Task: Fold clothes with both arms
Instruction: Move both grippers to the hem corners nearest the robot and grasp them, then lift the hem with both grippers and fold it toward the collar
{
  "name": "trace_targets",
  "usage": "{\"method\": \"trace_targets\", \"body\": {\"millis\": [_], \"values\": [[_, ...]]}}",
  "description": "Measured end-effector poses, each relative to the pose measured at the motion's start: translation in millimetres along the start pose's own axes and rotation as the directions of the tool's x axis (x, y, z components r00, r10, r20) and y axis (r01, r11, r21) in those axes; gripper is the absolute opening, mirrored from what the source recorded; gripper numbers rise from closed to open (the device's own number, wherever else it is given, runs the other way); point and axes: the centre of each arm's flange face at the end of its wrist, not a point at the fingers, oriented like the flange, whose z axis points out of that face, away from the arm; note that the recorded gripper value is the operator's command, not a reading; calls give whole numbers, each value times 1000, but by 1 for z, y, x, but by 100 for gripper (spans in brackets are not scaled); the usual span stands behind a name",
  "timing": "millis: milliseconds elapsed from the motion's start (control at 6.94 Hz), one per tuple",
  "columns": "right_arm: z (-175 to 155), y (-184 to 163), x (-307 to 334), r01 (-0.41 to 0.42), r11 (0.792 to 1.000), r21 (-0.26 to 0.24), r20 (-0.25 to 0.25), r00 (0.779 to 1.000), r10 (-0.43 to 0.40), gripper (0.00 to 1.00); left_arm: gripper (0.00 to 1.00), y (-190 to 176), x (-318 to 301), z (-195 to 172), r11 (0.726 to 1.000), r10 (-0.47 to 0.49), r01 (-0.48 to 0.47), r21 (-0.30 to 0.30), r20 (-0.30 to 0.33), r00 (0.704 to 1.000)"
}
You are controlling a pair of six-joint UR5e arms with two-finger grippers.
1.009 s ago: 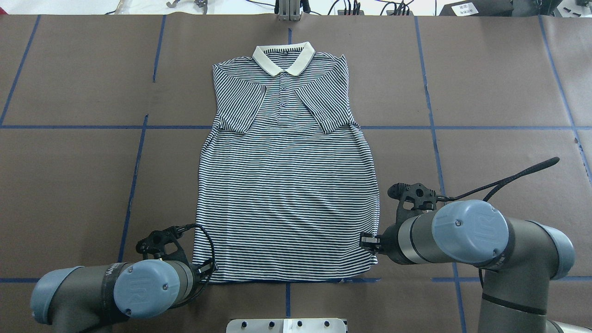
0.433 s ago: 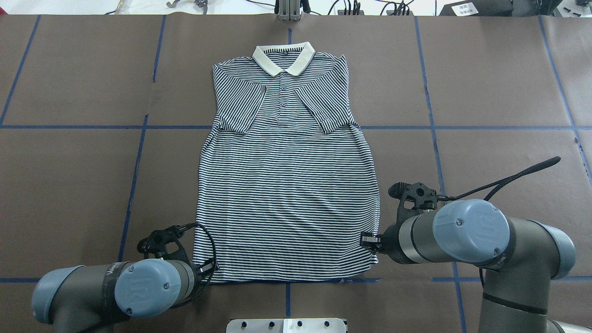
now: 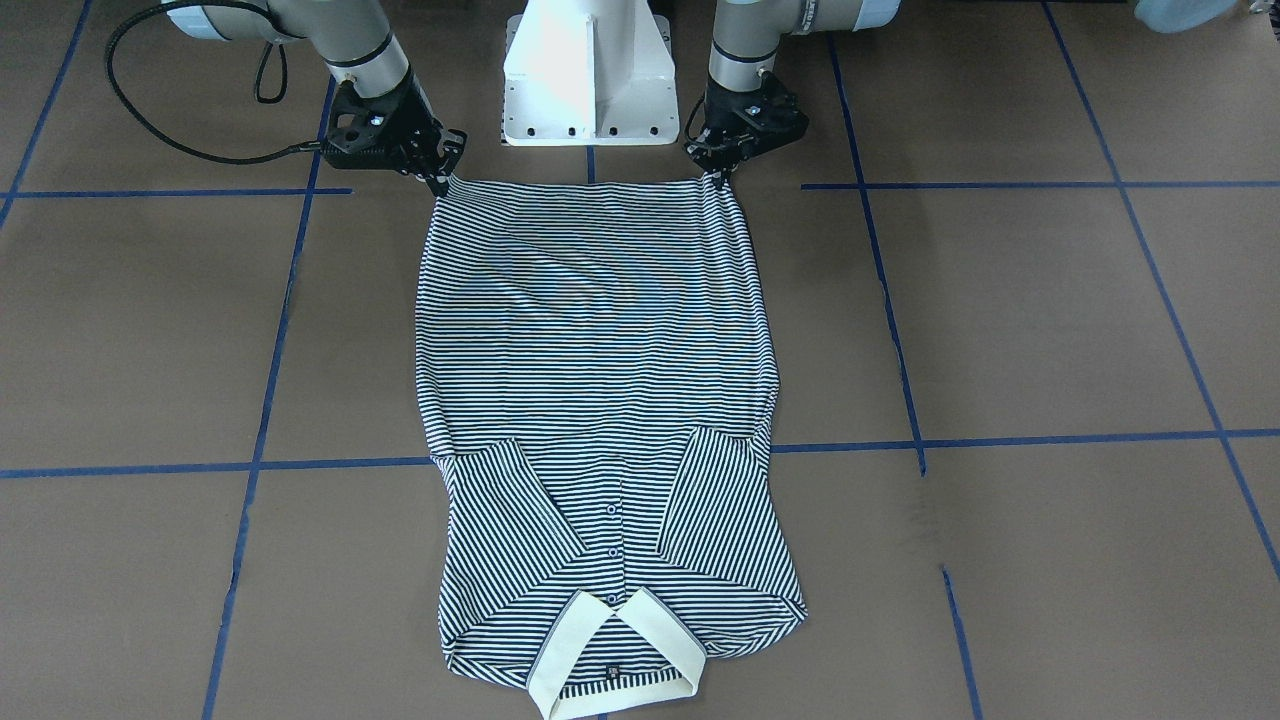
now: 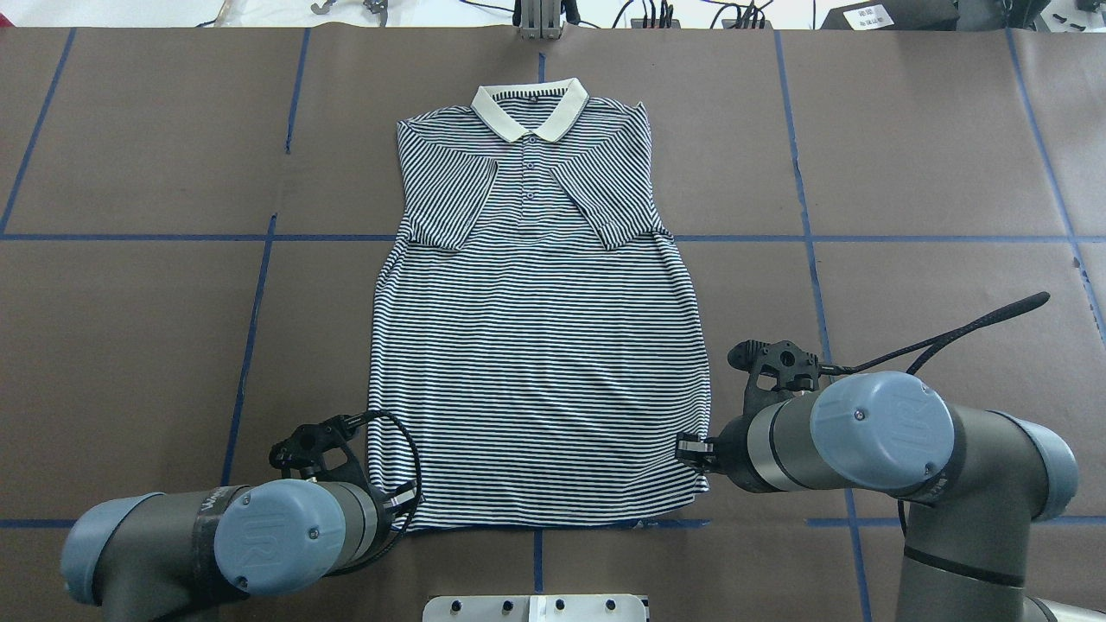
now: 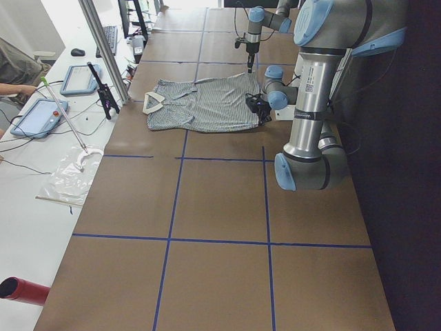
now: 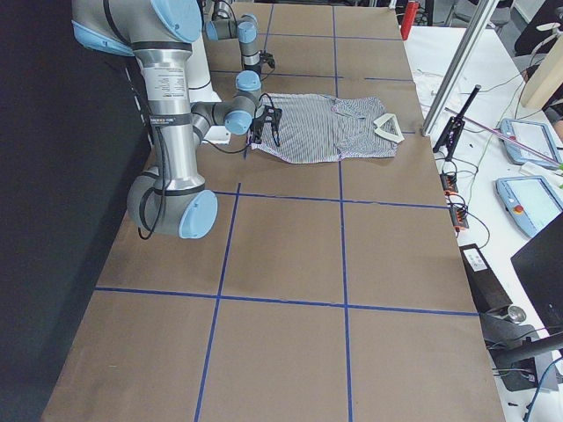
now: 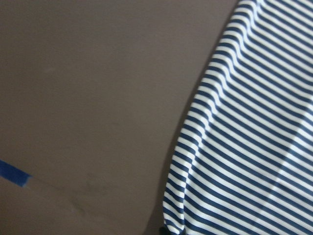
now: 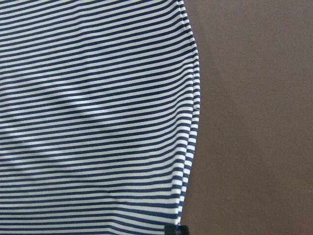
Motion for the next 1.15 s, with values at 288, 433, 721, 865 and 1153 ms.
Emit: {"method": "trace_targets", "body": {"millis": [288,433,721,865,1153], "values": [[-23,-7,2,1,998,-66,31,1000,1,0,0,-4,2,-19,1000,1,-1,-3,-24,1000],[-40,-6,8,-1,992,-128,45,999,7,0,0,-3,-1,-34,1000,6,-6,-4,-21,1000],[-76,13,14,26,969,-244,91,996,-4,0,0,9,-11,-89,999,28,-29,-33,-20,999],[-94,23,15,45,958,-282,117,993,-12,0,0,28,-19,-107,996,54,-54,-69,-9,999],[-110,20,15,84,958,-273,152,987,-44,0,0,48,-25,-117,991,81,-80,-107,-2,997]]}}
